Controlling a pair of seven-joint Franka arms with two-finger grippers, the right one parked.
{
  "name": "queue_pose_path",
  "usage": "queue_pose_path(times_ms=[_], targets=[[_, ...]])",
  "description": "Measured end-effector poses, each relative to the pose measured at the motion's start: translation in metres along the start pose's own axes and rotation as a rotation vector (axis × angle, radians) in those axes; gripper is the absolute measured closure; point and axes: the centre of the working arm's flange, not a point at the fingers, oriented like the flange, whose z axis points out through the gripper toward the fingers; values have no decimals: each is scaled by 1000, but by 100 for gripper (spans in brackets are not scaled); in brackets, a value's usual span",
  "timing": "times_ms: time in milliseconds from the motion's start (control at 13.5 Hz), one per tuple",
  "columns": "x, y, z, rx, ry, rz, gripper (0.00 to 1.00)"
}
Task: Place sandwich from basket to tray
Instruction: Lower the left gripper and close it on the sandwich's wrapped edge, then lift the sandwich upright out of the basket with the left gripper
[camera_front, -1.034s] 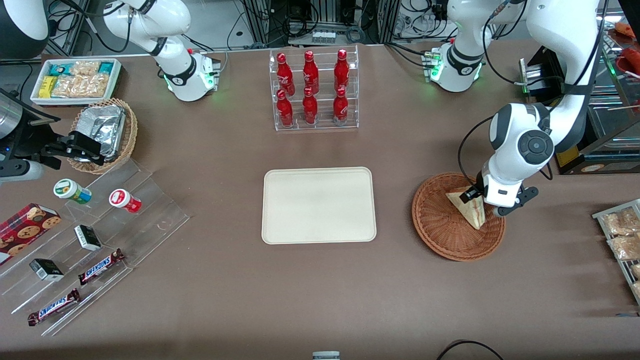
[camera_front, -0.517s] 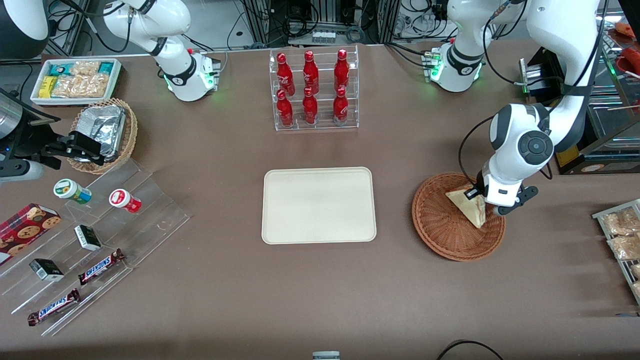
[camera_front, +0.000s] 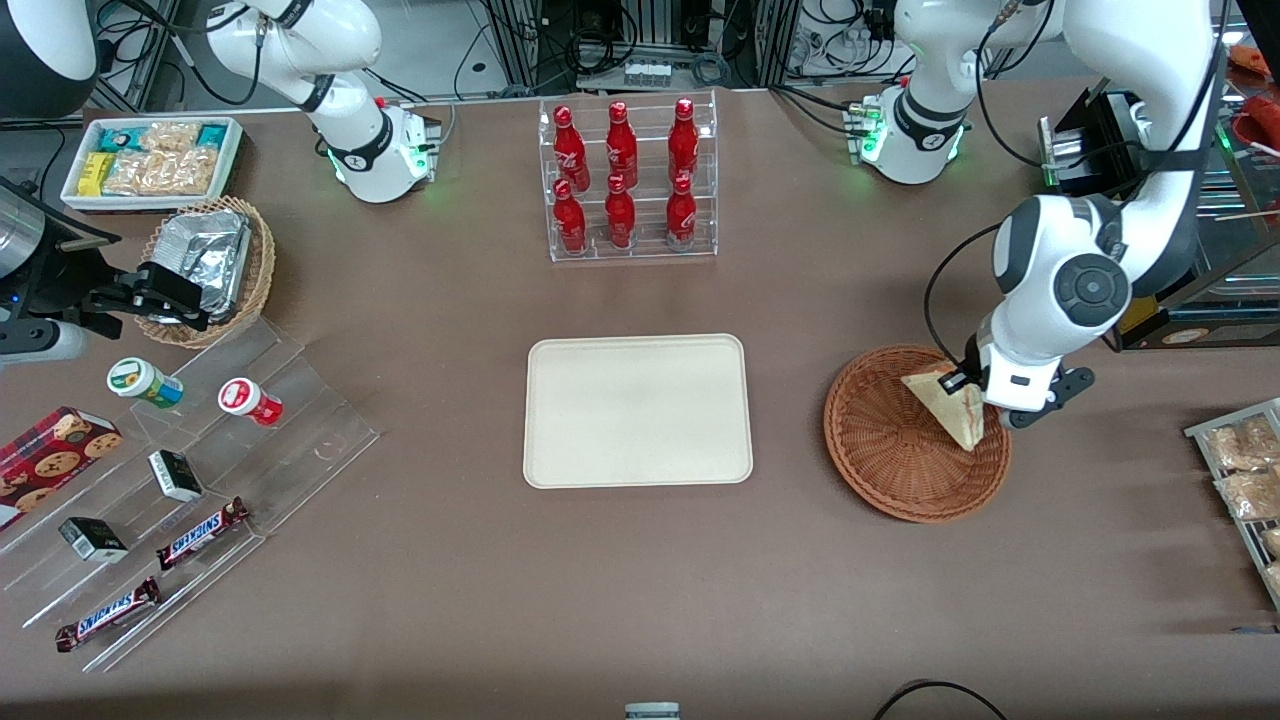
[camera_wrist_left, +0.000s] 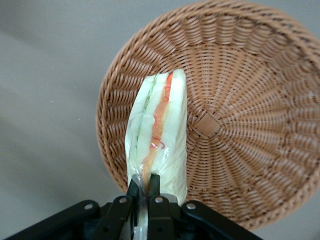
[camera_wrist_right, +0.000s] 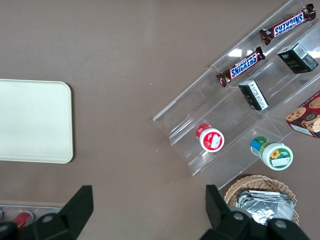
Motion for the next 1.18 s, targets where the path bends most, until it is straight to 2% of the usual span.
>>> queue_pose_path(times_ms=[369, 812, 1181], targets=[[0, 7, -57, 27, -13, 71, 91], [-22, 37, -96, 24, 1, 373, 91], [-67, 83, -103, 18, 15, 560, 91]])
